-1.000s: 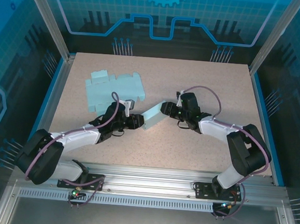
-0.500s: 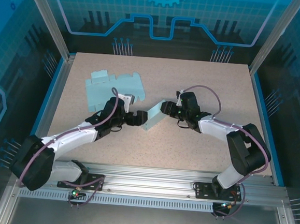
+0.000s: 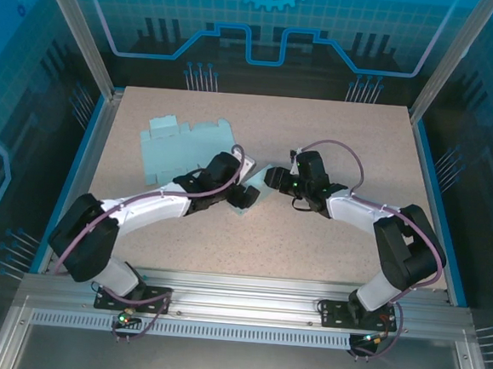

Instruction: Fold the paper box

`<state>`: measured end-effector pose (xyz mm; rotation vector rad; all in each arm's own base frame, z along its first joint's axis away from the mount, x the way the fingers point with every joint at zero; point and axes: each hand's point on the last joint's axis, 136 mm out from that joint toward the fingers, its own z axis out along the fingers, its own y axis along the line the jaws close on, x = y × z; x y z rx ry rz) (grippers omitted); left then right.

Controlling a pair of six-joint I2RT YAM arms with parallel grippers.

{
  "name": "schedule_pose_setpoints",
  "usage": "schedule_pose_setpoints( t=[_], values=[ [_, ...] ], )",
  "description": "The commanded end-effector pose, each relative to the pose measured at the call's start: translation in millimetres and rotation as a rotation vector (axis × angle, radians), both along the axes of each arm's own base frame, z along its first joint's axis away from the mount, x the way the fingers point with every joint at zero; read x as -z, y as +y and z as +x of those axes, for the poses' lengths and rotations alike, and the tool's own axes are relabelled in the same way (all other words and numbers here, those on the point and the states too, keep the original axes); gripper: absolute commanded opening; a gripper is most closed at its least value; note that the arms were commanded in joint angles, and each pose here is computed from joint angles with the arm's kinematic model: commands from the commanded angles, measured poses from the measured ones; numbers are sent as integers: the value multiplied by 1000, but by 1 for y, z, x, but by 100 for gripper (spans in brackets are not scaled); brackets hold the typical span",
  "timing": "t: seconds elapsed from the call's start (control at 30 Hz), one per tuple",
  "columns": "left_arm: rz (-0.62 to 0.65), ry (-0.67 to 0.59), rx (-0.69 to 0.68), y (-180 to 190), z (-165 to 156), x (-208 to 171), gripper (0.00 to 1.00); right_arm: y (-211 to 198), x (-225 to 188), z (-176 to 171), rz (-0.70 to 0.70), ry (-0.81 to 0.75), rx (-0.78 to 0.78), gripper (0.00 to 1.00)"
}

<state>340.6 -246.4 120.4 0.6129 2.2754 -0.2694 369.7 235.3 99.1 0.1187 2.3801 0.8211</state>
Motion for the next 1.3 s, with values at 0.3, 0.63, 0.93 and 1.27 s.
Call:
schedule_pose_setpoints(
  t=[0.3,0.63,0.93,1.27],
  values=[
    [210,9,50,-6,12,25,64,-33,59,-43,-185,227,1,54],
    [340,-151,118,-23,24,9,42,-48,9,-45,-235,135,12,59],
    [350,-371,210,-68,52,-16,41,-143,-64,-80,-471,-6,273,100],
    [429,-594,397,-151,101,-13,42,-218,-109,-129,-606,-107,508,100]
  ],
)
